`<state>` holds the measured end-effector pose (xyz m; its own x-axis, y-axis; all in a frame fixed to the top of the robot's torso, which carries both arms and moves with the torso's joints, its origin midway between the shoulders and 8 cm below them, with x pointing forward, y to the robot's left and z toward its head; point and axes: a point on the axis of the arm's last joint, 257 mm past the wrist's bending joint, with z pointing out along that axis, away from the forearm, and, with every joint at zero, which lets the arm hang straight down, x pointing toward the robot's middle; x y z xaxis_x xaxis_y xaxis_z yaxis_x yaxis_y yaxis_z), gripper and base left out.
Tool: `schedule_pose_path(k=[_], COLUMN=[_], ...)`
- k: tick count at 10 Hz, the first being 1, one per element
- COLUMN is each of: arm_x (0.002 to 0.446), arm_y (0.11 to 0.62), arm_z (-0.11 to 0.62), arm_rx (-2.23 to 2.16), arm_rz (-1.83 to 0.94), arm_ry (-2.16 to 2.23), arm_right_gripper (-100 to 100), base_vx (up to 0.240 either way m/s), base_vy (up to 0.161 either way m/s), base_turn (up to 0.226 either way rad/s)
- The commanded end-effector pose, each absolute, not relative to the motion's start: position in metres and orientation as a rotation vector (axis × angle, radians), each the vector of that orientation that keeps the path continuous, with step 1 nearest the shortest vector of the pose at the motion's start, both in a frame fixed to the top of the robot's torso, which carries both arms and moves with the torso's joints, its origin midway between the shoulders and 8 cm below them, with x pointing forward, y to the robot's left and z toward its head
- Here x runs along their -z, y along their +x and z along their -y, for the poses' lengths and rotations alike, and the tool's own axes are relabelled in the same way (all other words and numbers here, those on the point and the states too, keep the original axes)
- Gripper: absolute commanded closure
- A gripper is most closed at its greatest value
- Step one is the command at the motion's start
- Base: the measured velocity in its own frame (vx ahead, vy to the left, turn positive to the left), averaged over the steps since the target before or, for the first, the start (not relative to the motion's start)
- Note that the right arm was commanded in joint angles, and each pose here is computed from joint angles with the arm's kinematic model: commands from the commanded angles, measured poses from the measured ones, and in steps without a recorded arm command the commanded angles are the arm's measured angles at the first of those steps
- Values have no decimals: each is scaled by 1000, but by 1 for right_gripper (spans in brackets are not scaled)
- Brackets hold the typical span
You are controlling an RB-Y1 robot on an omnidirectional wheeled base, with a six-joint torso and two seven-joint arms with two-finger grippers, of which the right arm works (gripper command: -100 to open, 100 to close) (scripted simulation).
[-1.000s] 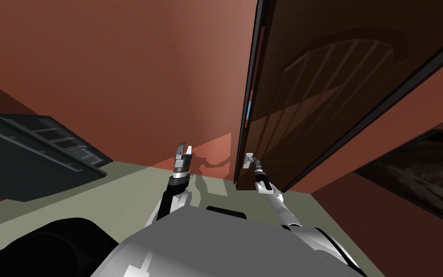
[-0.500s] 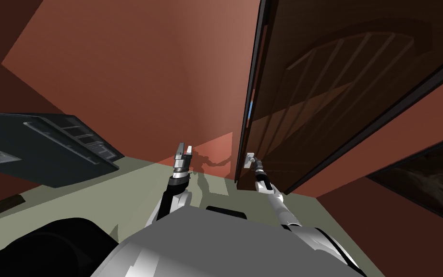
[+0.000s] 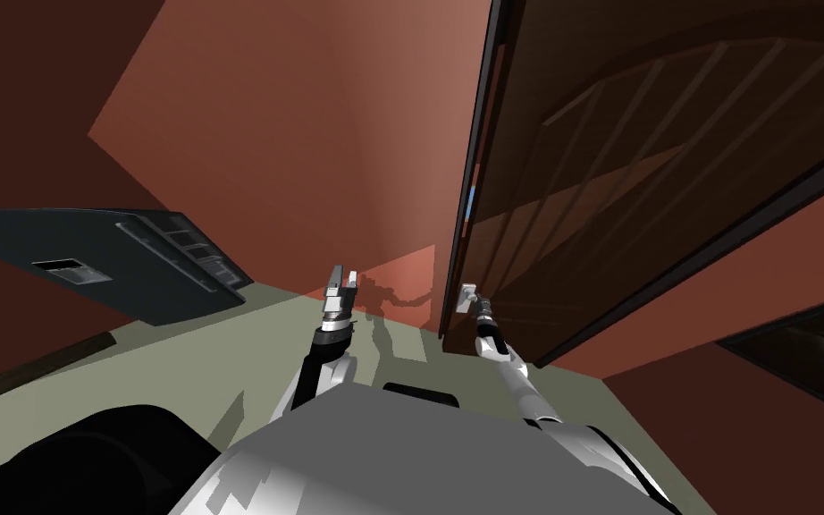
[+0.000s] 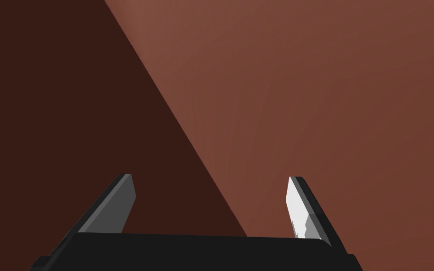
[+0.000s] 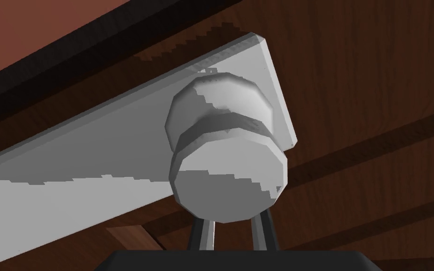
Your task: Pull the door open
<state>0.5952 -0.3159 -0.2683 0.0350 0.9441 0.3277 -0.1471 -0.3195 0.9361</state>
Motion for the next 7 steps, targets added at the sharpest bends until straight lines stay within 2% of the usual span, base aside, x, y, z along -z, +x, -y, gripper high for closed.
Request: schedule_pose_path(k=[1, 5, 6, 7], arm_x=[254, 255, 267, 255], arm_y=[603, 603, 601, 603], arm_z=[301, 304, 307, 304], arm_rx=[-1554, -1582, -1563, -1582], arm_rz=[-816, -774, -785, -774], arm_ry=[1395, 1434, 1456, 1434], arm_right_gripper=[100, 100, 100, 100], base_vx=[-64, -34, -3, 1], base_vy=[-79, -22, -13, 4], base_turn=[178, 54, 14, -19])
